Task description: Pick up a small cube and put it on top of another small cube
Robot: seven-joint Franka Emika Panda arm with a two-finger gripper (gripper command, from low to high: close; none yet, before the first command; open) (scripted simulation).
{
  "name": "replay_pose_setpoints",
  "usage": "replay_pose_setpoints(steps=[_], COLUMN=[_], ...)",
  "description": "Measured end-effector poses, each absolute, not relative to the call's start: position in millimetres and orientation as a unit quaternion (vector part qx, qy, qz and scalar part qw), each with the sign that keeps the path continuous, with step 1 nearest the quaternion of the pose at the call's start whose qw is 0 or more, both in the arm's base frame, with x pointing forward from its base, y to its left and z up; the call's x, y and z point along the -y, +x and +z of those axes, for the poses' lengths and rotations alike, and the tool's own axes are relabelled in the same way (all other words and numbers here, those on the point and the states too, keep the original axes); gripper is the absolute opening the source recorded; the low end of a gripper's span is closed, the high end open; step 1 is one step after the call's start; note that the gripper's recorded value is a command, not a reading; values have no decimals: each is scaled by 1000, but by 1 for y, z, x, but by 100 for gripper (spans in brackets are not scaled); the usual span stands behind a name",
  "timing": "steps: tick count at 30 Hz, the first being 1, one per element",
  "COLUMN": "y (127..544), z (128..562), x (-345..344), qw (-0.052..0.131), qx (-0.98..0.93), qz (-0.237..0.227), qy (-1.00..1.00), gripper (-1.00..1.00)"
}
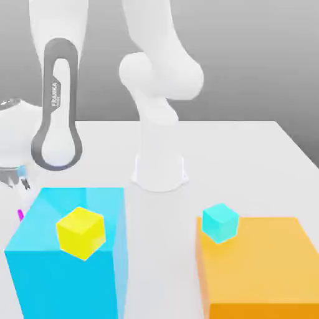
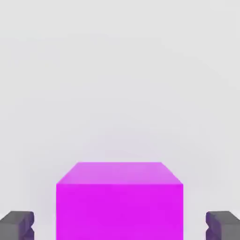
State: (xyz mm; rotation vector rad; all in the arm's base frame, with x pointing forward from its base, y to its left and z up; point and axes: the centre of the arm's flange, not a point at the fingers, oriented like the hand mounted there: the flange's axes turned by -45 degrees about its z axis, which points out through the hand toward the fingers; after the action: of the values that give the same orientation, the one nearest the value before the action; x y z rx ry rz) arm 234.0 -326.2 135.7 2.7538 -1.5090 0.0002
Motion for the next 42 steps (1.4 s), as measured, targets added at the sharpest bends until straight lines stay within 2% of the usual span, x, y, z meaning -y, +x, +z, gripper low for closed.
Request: replay_pose_setpoints(steps=[5,11,15,26,30,34,37,39,42], y=[234,235,289,442,481,519,531,531,529], z=[134,189,230,339,385,432,459,457,414], x=[326,326,328,257,221,154,116,105,113], qw=[0,0,-3,-19,-26,-32,-25,-11,-4], qx=[481,481,426,171,83,-32,-106,-134,-133], qz=[0,1,28,45,50,52,36,13,2], qy=[877,877,904,984,995,998,993,991,991], gripper=[-100,-100,-100,-100,-100,-100,-100,-100,-100])
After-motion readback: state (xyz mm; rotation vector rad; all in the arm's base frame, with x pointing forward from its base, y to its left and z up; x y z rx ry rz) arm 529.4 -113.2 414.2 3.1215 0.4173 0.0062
